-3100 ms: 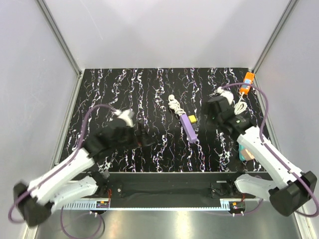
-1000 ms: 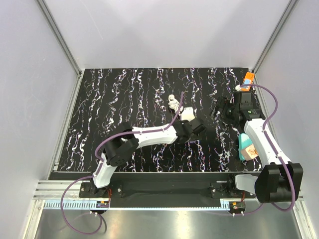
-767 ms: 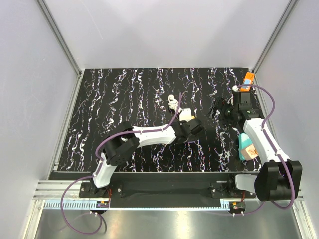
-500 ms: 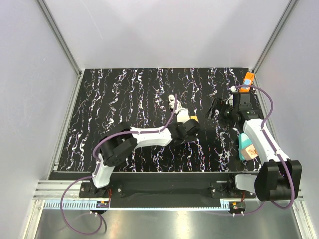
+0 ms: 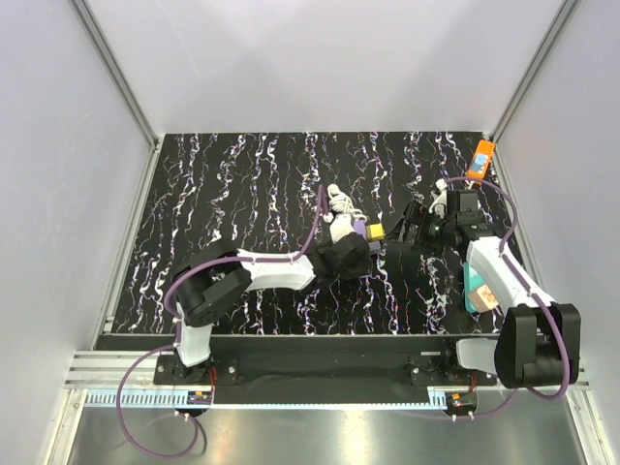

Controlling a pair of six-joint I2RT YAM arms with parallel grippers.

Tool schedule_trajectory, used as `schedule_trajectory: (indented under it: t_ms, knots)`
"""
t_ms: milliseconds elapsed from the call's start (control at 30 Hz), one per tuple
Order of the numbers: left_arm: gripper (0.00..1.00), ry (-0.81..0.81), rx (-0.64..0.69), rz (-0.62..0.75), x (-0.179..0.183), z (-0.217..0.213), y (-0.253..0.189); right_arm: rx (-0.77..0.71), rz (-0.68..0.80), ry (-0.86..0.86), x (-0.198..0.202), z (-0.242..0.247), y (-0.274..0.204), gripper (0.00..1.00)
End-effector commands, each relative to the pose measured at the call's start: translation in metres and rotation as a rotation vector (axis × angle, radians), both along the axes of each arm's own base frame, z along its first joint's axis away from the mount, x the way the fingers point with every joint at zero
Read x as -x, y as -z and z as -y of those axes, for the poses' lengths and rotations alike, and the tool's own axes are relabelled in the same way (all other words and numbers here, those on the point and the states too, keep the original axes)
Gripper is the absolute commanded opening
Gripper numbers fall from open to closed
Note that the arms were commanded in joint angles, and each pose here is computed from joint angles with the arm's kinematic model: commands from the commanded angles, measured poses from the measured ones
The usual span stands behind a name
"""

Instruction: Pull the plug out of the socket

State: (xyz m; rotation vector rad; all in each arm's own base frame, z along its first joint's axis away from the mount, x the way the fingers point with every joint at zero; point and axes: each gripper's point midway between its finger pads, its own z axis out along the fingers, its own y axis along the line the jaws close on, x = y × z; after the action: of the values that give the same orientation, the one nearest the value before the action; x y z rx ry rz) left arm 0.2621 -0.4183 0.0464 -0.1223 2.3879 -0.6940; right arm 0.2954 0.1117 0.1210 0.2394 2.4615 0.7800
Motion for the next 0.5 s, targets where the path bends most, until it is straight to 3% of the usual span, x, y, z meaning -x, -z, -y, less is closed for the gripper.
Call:
schedule_trajectory:
  t_ms: [0, 233, 467]
  knots:
    - [0.0, 0.062, 0.005, 0.002, 0.008, -0.009, 0.008, -0.06, 0.028, -0.058, -0.002, -0.017, -0.002, 0.96]
    - [0.0, 0.163, 0.085, 0.049, 0.007, -0.018, 0.005, -0.074, -0.007, -0.068, -0.01, -0.03, 0.015, 0.91]
    - [0.0, 0.214, 0.116, 0.061, 0.004, -0.047, 0.013, -0.064, -0.003, -0.066, -0.03, -0.04, 0.018, 0.93]
